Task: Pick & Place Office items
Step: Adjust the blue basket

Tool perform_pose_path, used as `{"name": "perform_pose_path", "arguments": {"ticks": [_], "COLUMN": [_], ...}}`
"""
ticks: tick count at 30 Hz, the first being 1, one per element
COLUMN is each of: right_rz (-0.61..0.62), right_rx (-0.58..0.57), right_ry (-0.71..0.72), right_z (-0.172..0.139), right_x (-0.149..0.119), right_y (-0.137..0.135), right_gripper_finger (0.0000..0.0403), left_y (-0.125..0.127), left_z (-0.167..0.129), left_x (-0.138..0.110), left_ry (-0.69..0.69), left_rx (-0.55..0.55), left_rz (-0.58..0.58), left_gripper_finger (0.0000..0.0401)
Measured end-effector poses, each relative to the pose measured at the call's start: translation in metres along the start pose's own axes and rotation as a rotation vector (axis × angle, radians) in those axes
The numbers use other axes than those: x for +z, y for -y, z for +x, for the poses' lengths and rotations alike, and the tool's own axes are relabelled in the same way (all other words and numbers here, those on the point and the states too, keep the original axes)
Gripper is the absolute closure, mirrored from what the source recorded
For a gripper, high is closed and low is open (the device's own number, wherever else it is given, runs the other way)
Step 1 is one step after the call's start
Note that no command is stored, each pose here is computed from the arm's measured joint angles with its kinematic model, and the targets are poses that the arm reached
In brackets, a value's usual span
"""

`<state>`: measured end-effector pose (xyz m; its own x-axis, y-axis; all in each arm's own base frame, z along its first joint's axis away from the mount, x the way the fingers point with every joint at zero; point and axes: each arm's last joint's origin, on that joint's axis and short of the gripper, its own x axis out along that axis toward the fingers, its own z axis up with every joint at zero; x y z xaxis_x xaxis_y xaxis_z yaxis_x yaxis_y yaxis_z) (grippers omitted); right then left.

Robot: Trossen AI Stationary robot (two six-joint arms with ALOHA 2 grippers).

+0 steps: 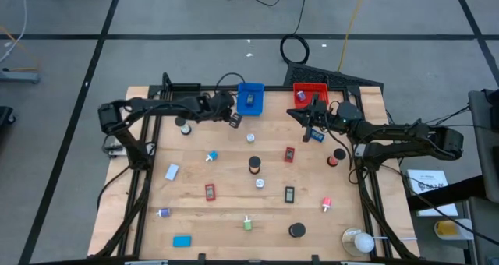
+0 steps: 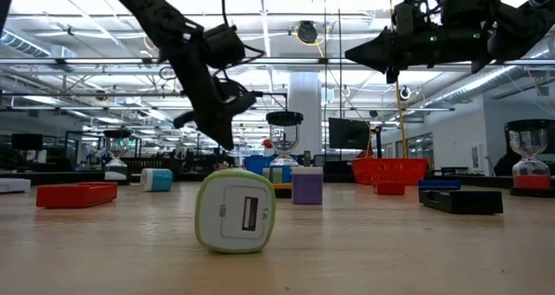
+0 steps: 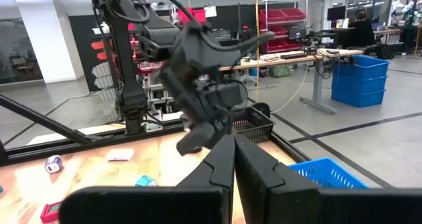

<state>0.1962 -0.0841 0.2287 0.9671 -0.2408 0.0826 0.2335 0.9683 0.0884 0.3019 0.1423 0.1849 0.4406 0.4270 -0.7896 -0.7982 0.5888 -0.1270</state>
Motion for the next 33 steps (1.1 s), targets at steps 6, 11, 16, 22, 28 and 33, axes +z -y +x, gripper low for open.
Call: {"name": "perform_pose_path", "arguments": {"ticks": [6, 11, 16, 22, 28, 33], "right_rz": [0.000, 0.000, 0.000, 0.001, 0.000, 0.000], "right_rx": [0.000, -0.001, 0.000, 0.000, -0.001, 0.000], "right_ry": [-0.002, -0.002, -0.002, -0.003, -0.002, -0.002], "right_z": [0.000, 0.000, 0.000, 0.000, 0.000, 0.000], "right_x": [0.000, 0.000, 0.000, 0.000, 0.000, 0.000], "right_y": [0.000, 0.000, 0.000, 0.000, 0.000, 0.000], "right_gripper_finger": [0.0397, 0.0397, 0.0397, 0.0397, 0.0397, 0.0397], "left_y": [0.002, 0.005, 0.007, 0.013, 0.016, 0.011], "left_z": [0.021, 0.026, 0.026, 0.024, 0.023, 0.008], "left_x": [-0.004, -0.003, 0.000, 0.002, 0.003, 0.003], "left_ry": [-0.012, 0.005, 0.031, 0.077, 0.095, 0.087], "left_rx": [-0.025, -0.049, -0.067, -0.087, -0.107, -0.037], "left_rz": [-0.028, -0.039, -0.046, -0.060, -0.046, -0.039], "left_gripper_finger": [0.0396, 0.0396, 0.0397, 0.0394, 0.0398, 0.0394]}}
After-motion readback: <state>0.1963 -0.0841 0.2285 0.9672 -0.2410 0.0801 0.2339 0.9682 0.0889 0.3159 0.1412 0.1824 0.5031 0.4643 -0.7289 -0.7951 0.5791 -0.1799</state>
